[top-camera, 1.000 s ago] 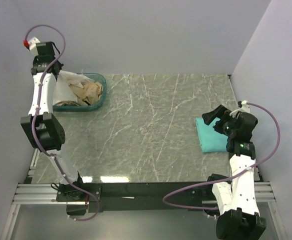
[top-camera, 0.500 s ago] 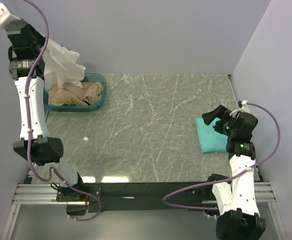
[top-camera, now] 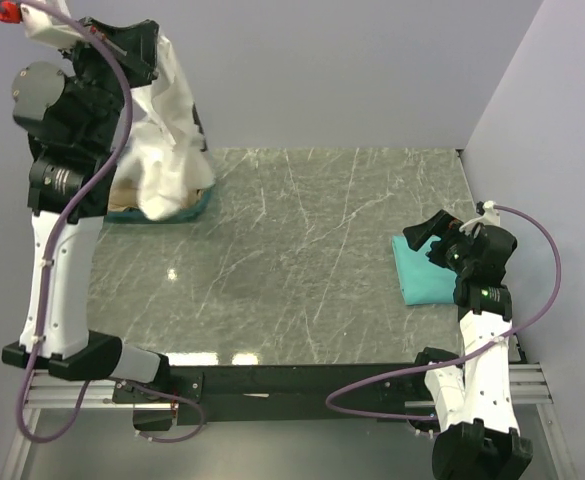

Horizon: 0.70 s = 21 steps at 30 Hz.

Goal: Fold and stack the t-shirts
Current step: Move the tshirt to the center of the board

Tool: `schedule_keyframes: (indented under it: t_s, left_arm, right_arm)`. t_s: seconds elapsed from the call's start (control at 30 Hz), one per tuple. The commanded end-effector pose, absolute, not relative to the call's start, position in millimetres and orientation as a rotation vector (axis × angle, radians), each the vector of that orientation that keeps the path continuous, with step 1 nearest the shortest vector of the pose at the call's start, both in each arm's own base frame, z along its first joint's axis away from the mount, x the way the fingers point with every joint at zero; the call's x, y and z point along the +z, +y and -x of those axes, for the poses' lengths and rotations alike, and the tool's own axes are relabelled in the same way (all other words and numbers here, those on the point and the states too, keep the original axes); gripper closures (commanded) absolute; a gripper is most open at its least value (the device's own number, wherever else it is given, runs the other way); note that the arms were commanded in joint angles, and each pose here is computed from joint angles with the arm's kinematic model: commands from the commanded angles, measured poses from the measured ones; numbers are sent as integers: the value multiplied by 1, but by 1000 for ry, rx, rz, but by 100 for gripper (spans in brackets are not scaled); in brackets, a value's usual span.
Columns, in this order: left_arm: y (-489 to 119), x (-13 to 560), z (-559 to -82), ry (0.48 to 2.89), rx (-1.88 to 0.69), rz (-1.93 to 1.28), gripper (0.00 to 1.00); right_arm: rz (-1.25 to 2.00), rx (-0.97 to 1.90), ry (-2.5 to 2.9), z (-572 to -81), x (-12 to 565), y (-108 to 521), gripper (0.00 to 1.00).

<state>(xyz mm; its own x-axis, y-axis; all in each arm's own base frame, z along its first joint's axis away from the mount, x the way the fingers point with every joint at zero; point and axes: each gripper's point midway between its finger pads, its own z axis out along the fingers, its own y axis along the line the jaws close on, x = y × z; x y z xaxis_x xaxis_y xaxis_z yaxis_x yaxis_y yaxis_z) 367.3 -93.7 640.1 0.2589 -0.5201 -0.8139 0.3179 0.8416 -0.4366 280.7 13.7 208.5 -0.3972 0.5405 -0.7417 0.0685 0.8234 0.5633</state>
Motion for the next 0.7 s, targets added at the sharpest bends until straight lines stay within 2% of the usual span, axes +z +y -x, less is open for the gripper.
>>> schedule_keyframes:
  t_s: [0.0,0.33,0.67]
  left_arm:
    - [-118,682,-320,1022,-711,72,99]
    - [-242,652,-299,1137,-998,-159,99]
    - [-302,651,-252,1110,-1180,-314,99]
  right_arm:
    - [-404,546,1876,-282,224,15,0]
    - [-403,527,1866,-279,226,13,0]
    - [-427,503,1865,-279,225,9,0]
